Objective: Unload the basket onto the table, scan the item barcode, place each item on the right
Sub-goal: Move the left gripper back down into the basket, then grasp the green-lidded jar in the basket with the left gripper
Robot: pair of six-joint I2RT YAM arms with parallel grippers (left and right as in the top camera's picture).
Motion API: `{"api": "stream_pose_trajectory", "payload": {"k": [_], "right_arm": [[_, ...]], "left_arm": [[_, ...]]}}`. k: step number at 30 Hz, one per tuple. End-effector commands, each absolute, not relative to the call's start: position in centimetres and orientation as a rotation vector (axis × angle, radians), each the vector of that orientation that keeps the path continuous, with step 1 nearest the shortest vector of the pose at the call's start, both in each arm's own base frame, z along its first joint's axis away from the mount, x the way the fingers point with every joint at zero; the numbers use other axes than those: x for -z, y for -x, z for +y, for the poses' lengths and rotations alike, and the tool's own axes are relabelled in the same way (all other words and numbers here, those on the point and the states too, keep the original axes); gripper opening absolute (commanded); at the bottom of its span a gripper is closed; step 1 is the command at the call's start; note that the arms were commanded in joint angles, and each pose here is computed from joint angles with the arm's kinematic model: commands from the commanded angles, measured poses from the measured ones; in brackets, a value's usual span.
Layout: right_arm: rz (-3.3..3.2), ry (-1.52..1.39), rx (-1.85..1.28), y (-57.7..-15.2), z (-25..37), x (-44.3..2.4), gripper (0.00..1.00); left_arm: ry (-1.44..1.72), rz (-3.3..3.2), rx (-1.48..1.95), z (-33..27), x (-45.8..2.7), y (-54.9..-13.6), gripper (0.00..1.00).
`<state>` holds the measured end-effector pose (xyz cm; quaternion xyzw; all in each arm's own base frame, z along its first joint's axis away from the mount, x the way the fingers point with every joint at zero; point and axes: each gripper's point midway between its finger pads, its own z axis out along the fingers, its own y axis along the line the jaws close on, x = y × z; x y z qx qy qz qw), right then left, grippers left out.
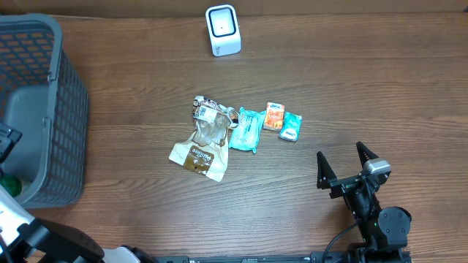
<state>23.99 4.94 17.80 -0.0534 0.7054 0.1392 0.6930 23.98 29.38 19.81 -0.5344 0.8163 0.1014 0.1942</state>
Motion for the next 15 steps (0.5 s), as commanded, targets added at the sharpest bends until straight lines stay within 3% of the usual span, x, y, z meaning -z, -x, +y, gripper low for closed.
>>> {"api": "stream_pose_trajectory", "payload": {"k": [1, 9, 15], "right_arm": [[1.574, 0.124, -0.321, -24.0, 5.1, -17.6, 1.0], [1.573, 0.124, -0.321, -24.0, 5.1, -17.6, 1.0], [1.574, 0.124, -0.321, -24.0, 5.1, -17.6, 1.0]], "left_arm": [[1.42, 2.372, -0.365, 30.4, -18.0, -22.5, 1.0], [1.436, 2.373, -0.522, 33.1, -16.7, -19.8, 1.0], [1.41, 2.419, -0.526, 33.9, -14.6, -20.1, 1.0]]}}
